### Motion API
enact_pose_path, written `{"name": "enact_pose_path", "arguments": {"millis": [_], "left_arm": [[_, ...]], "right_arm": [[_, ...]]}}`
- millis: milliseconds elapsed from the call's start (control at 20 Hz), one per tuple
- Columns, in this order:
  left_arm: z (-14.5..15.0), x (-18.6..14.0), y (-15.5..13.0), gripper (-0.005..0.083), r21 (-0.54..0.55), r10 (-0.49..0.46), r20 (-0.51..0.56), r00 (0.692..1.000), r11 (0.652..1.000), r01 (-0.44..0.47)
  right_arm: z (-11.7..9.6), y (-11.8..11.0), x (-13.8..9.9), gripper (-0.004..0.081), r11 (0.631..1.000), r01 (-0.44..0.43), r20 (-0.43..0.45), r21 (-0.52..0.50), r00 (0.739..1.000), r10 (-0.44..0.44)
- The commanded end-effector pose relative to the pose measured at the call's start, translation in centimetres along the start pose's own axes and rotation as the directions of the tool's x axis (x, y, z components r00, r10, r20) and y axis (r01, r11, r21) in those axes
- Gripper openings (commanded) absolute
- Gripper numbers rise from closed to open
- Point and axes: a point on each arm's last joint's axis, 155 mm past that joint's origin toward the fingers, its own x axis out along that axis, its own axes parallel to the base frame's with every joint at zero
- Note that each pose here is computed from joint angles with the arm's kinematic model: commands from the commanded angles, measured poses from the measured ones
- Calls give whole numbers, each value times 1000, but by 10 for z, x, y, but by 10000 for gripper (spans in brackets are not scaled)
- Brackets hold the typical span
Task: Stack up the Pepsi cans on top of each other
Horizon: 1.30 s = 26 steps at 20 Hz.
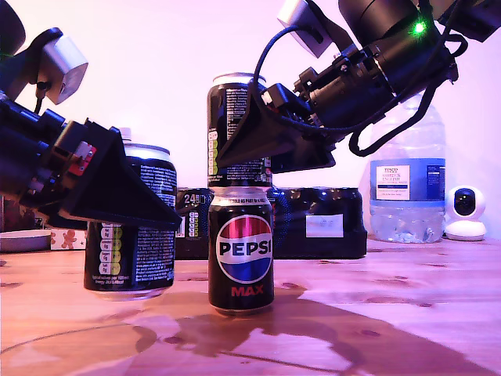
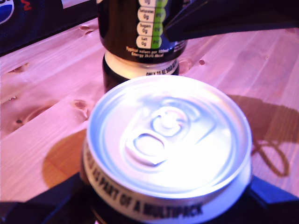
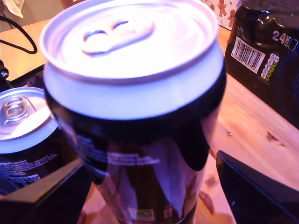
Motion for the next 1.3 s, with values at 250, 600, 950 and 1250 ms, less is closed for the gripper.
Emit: {"name": "enact_pose_path", "arguments": {"millis": [250,600,950,1250], "left_arm": [[19,-5,-3,354,30,-9,61,998,1000,7],[19,-5,-3,354,30,-8,61,998,1000,6],[19,-5,-3,354,30,-8,61,998,1000,6],[19,-5,-3,354,30,-8,61,998,1000,6]], "right_arm": [[7,-2,-3,746,1000,26,25,-1,999,-26],[23,-1,-14,746,999,45,61,-20,997,-43],[32,4,-21,746,999,35,80,-25,996,-33],[51,10,-34,746,999,37,127,-29,991,-33]]}}
